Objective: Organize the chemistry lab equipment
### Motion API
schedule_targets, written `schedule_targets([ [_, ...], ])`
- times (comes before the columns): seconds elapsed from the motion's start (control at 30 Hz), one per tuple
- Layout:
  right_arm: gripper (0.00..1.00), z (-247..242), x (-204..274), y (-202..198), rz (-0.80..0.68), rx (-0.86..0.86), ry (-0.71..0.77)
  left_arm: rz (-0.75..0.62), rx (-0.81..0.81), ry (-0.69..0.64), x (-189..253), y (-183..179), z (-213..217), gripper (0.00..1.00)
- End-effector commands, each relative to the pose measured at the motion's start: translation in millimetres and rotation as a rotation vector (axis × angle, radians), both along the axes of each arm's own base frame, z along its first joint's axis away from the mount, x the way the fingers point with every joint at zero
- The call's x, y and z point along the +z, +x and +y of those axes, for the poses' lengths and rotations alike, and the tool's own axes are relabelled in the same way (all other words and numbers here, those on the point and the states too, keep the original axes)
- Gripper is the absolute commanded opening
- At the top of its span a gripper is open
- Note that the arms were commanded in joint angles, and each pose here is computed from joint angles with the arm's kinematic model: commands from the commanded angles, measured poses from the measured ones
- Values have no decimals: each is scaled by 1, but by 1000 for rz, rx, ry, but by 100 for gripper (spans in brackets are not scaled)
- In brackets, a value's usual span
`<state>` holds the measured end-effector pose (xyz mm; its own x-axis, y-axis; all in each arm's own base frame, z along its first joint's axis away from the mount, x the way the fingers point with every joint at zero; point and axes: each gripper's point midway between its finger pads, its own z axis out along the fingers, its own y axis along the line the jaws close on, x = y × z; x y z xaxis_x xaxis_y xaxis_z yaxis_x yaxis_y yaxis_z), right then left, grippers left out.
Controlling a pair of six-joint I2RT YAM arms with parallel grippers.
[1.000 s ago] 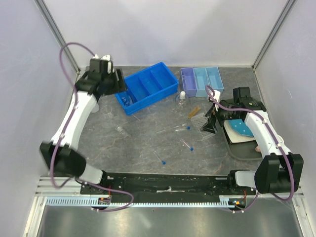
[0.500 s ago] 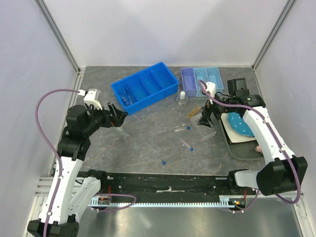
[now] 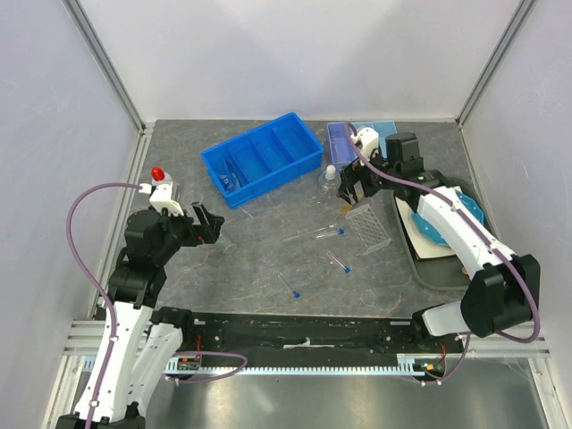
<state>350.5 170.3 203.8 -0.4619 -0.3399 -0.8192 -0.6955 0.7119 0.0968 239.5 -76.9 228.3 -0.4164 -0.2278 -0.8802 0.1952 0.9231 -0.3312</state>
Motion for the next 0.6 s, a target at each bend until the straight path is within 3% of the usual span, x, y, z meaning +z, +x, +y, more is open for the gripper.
schedule_targets([
  [0.0, 98, 13, 5, 44, -113, -171, 49, 6, 32, 32, -7, 1, 8, 99],
  [0.2, 98, 42, -12, 51, -43, -145, 93, 89, 89, -47, -21, 3, 7, 99],
  [0.47, 98, 62, -26, 22, 31, 33, 141, 493, 385, -292, -106, -2, 8, 97],
  [0.57, 98, 65, -29, 15, 40, 66, 148, 569, 428, -285, -124, 0, 9, 96],
])
